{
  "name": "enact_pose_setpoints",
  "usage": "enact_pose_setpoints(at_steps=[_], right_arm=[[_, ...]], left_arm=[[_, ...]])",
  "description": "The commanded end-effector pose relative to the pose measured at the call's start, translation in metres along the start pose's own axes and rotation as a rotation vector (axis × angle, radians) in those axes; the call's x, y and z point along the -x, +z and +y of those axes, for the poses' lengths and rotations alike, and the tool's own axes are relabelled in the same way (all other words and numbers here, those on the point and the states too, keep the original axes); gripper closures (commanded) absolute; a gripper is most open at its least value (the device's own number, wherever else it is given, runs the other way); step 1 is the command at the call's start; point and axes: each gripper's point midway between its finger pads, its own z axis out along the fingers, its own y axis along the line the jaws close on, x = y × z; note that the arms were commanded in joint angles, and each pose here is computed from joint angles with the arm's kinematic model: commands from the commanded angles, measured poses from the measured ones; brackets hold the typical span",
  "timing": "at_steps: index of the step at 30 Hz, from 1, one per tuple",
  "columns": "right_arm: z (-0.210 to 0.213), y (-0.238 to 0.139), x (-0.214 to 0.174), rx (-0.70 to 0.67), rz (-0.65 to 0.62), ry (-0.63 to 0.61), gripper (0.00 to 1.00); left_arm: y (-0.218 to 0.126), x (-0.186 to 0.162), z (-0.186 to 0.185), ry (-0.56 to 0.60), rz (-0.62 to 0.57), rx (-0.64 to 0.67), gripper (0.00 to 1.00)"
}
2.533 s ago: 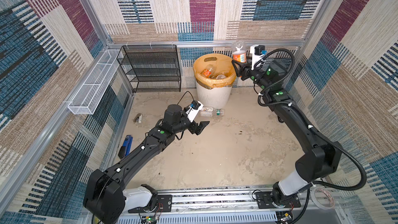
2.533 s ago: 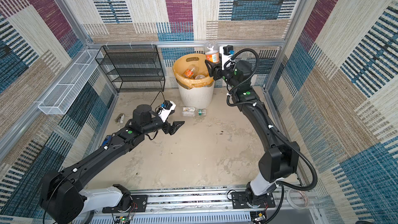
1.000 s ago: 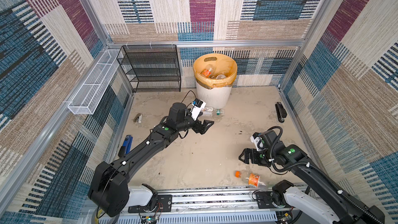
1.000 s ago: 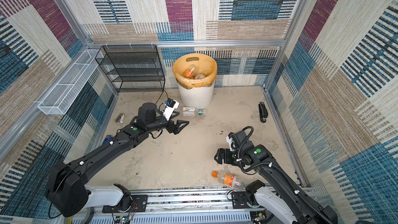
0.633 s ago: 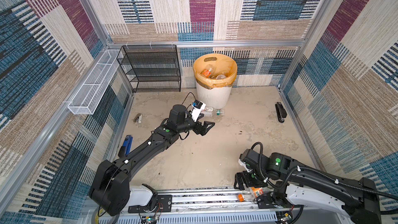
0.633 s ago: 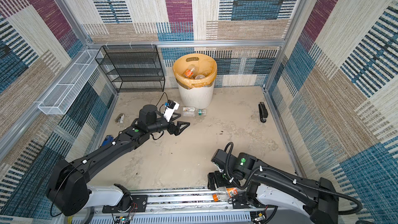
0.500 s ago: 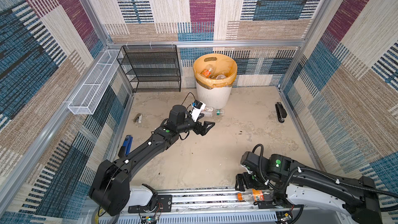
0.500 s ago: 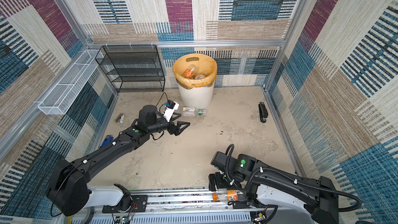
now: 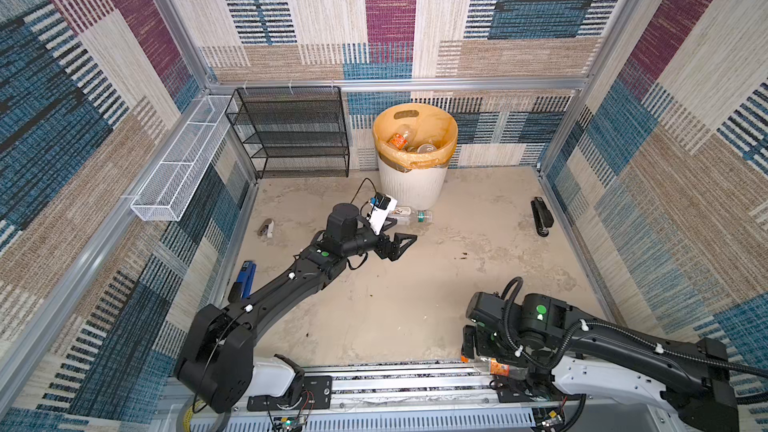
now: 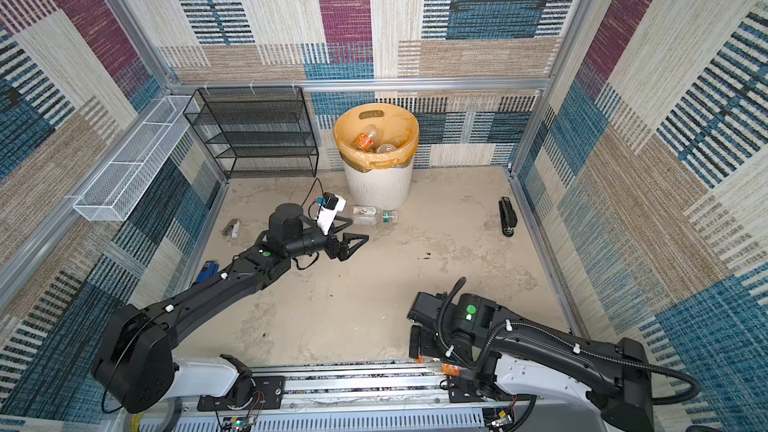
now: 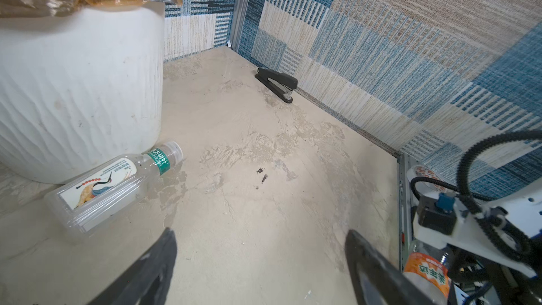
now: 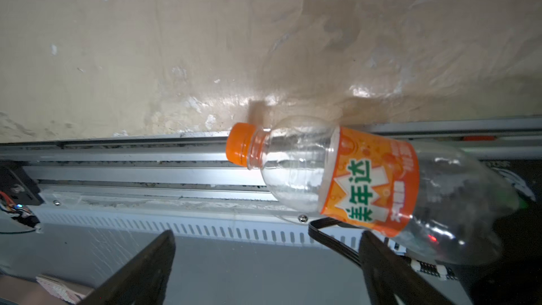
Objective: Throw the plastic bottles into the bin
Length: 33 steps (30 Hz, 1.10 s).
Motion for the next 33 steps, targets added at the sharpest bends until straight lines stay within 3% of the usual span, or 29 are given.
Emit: enact_pose_setpoints(at_steps=[1, 11, 17, 23, 33], right_arm=[[-0.012, 0.004, -0.012, -0.078, 0.057, -0.015, 0.01], [-0.008, 0.006, -0.001, -0.155, 0.014, 0.031, 0.01], [-0.007, 0.033, -0.008, -0.018, 0.021, 0.149, 0.01], [-0.008, 0.038, 0.009, 0.097, -0.093, 0.261, 0.01], [-0.012, 0.051, 0.037, 0.17, -0.231, 0.382, 0.01]], left_arm=[[-0.002, 0.01, -0.004, 0.015, -0.047, -0.016, 0.1], [-0.003, 0.012, -0.007, 0.011, -0.073, -0.034, 0.1], [-0.009, 0.014, -0.007, 0.026, -0.089, -0.019, 0.1], [-0.009, 0.017, -0.008, 0.021, -0.095, -0.028, 0.1], [-0.009, 0.017, -0.008, 0.018, -0.088, -0.023, 0.1]])
